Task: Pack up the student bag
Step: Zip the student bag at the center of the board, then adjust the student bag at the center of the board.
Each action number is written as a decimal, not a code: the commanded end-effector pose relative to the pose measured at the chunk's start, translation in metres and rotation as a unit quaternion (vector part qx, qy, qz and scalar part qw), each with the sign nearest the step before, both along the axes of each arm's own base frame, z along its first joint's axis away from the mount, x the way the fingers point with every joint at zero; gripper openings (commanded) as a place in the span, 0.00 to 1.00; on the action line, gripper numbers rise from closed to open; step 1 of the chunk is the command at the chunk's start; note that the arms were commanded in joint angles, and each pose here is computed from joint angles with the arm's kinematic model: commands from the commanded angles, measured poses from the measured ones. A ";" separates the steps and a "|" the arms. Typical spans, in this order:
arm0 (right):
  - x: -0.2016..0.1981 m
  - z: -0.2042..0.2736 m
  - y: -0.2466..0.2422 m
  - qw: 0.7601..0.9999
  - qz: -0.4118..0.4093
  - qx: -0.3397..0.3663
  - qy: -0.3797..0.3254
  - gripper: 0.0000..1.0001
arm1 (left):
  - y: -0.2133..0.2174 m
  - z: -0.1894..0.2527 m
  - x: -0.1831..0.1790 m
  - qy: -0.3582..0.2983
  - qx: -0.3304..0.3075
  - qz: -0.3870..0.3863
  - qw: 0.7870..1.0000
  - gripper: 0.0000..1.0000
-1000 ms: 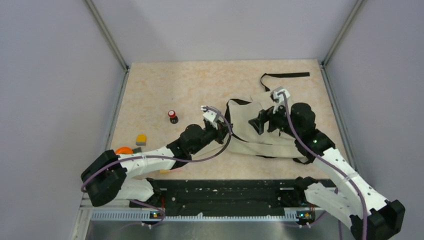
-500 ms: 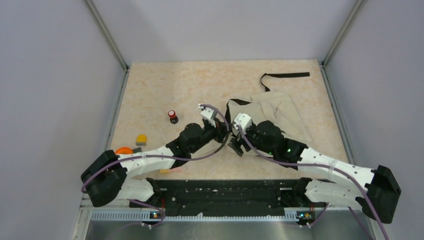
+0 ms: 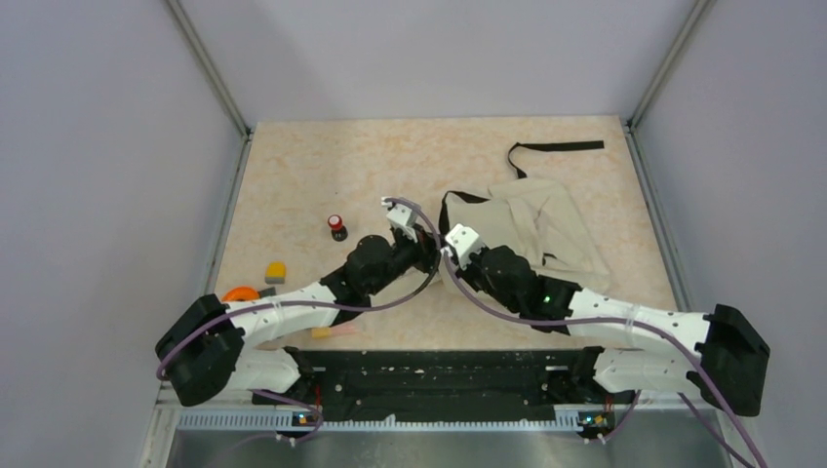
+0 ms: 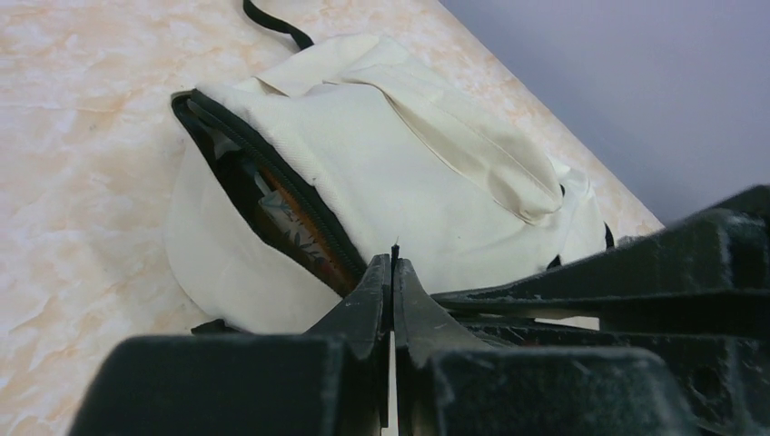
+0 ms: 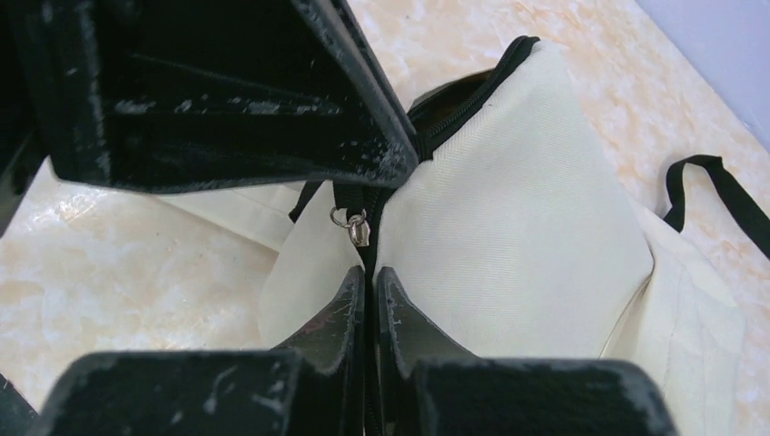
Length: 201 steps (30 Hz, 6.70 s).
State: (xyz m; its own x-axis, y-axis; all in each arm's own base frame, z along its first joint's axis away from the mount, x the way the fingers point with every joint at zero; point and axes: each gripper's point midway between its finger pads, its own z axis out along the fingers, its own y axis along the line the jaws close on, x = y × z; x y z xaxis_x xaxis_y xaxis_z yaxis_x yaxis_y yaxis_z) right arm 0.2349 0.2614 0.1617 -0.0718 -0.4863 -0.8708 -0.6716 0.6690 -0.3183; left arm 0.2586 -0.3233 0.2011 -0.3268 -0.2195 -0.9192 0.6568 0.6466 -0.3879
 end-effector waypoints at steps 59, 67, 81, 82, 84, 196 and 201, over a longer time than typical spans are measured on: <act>0.052 0.042 0.018 0.978 -0.142 0.124 0.088 0.81 | 0.036 0.019 0.076 -0.002 -0.099 0.024 0.995 0.00; 0.047 0.042 0.046 0.971 -0.110 0.170 0.129 0.79 | 0.034 0.018 0.076 0.001 -0.103 0.021 0.995 0.00; 0.067 0.024 0.023 0.971 -0.228 0.055 0.056 0.00 | 0.032 0.024 0.073 0.002 -0.110 0.013 0.994 0.00; 0.062 0.027 0.026 0.974 -0.211 0.059 0.058 0.00 | 0.033 0.025 0.073 0.001 -0.110 0.014 0.994 0.00; 0.049 0.041 0.033 0.983 -0.161 0.076 0.052 0.00 | 0.033 0.027 0.074 0.000 -0.109 0.016 0.994 0.00; 0.074 0.085 -0.131 0.932 -0.289 0.207 0.068 0.00 | -0.033 0.097 -0.028 0.102 -0.012 -0.099 0.990 0.00; 0.064 0.147 -0.168 0.912 -0.333 0.239 -0.024 0.00 | -0.075 0.183 -0.028 0.026 -0.027 -0.178 0.983 0.00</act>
State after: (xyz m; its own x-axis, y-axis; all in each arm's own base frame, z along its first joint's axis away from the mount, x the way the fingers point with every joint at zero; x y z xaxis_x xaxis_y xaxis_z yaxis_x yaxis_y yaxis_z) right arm 0.2861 0.1231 0.2050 -0.4636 -0.0514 -0.8846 -0.2035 0.9778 0.0499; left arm 0.2361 -0.3633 0.2634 -0.6523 -0.0544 -0.7560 0.5946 0.5819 -0.5549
